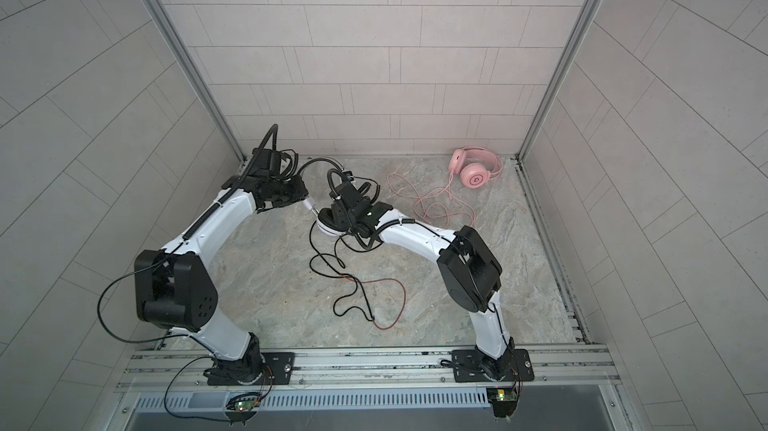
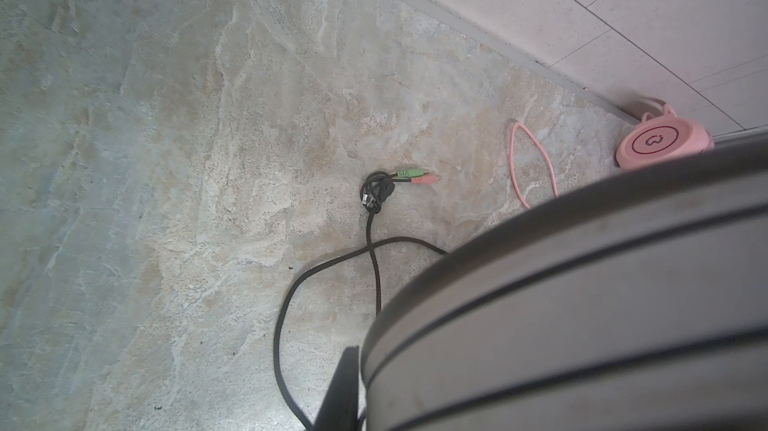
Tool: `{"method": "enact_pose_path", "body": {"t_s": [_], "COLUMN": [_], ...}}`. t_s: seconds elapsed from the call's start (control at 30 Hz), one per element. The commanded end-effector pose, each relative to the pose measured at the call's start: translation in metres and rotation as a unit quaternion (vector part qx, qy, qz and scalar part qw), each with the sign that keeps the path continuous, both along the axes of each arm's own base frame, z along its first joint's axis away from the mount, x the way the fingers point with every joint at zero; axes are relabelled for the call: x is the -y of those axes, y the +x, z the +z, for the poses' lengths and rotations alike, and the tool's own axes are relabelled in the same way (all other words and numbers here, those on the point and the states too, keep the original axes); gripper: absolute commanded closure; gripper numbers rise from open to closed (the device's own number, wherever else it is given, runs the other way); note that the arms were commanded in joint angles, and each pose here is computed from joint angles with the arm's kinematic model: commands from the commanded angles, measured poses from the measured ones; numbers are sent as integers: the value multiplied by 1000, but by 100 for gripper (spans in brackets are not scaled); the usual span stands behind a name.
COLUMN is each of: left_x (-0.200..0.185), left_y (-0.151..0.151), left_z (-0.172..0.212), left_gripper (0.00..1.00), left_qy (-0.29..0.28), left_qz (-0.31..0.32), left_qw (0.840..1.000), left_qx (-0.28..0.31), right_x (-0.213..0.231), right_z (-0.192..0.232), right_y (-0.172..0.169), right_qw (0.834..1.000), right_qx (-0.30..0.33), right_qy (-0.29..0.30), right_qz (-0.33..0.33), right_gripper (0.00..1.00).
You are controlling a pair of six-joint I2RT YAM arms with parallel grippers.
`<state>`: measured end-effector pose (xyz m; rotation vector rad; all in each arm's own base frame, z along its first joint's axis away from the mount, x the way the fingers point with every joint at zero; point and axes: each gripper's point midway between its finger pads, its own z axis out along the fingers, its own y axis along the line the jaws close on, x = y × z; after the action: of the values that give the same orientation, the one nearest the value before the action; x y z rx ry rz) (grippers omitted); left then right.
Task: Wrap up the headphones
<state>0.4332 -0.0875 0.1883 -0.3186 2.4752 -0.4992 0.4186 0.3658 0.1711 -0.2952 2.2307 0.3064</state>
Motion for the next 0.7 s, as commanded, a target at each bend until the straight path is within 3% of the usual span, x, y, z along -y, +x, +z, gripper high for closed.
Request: {"method": "enact_pose_path", "body": {"t_s": [0.0, 0.13, 0.2, 0.53, 0.67], "left_x": [19, 46, 49, 41, 34], "left_y": [5, 3, 1, -7, -8], "left_z": [31, 39, 42, 50, 54], "left_gripper": [79, 48, 40, 31, 25], "left_qy": [-49, -98, -92, -5, 27], "left_qz": [-26, -88, -97, -107, -115], "left_qw": [998, 989, 989, 990, 987], "left_qx": [43, 59, 67, 86, 106], "right_x": [10, 20, 27, 64, 67], "right_z": [47, 65, 74, 92, 73], "right_y": [-3, -9, -12, -17, -11], "right_qw": [999, 997, 994, 982, 984], "right_qx": [41, 53, 57, 29, 2], "right_qy": [-10, -52, -77, -176, -167], "right_qz": [9, 36, 43, 57, 54], "right_gripper": [44, 48, 49, 48, 47]}}
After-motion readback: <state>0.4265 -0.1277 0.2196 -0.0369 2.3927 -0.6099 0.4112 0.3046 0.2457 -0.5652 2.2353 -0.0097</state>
